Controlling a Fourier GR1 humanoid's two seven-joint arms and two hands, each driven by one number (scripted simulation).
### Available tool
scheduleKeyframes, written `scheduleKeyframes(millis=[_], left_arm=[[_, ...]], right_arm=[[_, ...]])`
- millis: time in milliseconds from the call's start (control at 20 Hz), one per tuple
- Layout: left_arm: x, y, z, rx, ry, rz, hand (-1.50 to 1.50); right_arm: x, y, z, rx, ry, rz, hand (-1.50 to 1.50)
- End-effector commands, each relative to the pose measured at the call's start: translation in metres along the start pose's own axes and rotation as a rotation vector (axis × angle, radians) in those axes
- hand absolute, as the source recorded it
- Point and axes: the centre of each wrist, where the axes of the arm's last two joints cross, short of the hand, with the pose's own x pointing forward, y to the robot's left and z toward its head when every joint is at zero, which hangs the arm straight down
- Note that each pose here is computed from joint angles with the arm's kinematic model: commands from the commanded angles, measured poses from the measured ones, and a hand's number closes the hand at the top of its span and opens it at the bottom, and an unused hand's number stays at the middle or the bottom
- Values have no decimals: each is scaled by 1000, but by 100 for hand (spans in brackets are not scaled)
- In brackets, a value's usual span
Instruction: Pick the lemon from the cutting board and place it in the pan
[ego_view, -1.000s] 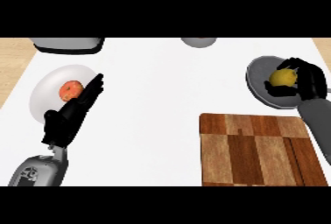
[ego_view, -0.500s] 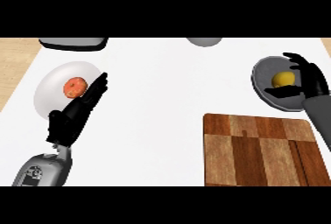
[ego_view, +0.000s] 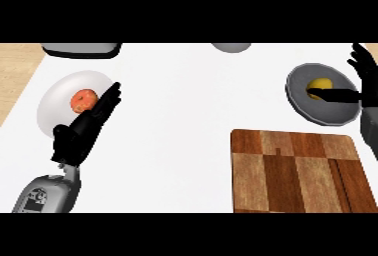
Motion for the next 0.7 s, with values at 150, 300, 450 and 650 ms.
scheduleKeyframes(millis=[150, 300, 450, 650], left_arm=[[-6, -7, 2, 7, 13, 8, 0], [-4, -5, -2, 8, 9, 8, 0], [-3, 9, 3, 9, 18, 0, 0], [-1, 17, 7, 13, 40, -15, 0]], right_arm=[[-35, -53, 23, 51, -4, -204, -150], [-48, -55, 35, 79, -61, -226, -150], [-55, -83, 43, 61, -154, -247, -150], [-81, -94, 73, 89, -172, -256, -150]])
